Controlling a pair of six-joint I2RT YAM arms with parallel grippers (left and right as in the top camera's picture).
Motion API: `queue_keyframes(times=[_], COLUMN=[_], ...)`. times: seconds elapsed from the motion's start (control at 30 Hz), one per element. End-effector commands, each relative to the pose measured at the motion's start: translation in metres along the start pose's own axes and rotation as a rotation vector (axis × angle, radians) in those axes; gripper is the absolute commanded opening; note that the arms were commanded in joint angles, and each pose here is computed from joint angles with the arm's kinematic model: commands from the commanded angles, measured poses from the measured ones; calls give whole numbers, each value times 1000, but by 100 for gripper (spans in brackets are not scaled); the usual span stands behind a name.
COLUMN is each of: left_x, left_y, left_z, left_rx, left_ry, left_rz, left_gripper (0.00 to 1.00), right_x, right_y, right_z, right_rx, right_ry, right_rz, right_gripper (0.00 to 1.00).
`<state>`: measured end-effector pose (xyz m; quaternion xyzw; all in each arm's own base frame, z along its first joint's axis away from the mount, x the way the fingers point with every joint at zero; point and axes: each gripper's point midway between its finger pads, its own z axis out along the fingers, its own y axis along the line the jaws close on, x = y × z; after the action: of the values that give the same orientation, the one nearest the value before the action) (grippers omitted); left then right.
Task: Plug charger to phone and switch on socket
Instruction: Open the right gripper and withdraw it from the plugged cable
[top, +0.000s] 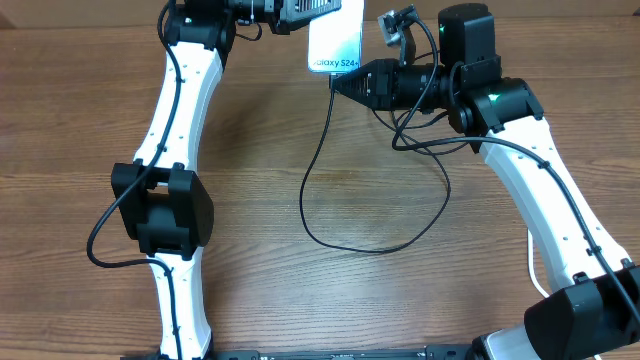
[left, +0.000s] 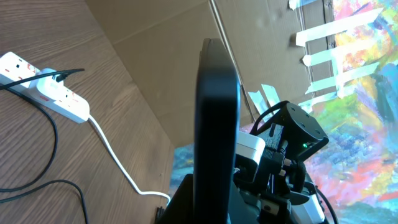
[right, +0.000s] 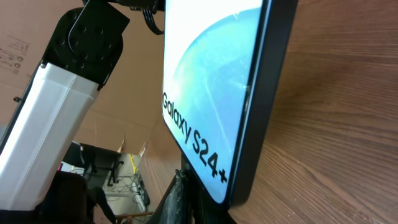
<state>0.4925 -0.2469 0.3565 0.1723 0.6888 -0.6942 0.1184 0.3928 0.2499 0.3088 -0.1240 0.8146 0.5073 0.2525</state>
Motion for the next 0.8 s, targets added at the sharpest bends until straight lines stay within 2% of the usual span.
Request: queue_keyframes(times=[0.0, 0.3, 0.33, 0.37, 0.4, 0.67, 0.77], left_x=[13, 12, 11, 10, 9, 6, 5], left_y=[-25, -24, -24, -23, -23, -21, -20], left_z=[4, 3, 3, 2, 2, 0, 0], left_rx=[46, 42, 39, 37, 34, 24, 21], left_ry=[79, 75, 69, 64, 58, 39, 33], left_rz=[21, 3, 3, 3, 3, 3, 1], left_gripper=[4, 4, 4, 4, 4, 4, 4], right_x=[-23, -27, -26, -26, -25, -20, -16], right_y=[-5, -2, -2, -3, -3, -1, 1], right_z=[-9, -9, -9, -9, -9, -8, -5], right_rx=[60, 50, 51, 53, 54, 42, 39], right_ry=[-85, -98, -96, -94, -91, -71, -60], right_rz=[-15, -4, 0, 2, 6, 68, 80], right_gripper=[4, 4, 11, 37, 39, 40, 35])
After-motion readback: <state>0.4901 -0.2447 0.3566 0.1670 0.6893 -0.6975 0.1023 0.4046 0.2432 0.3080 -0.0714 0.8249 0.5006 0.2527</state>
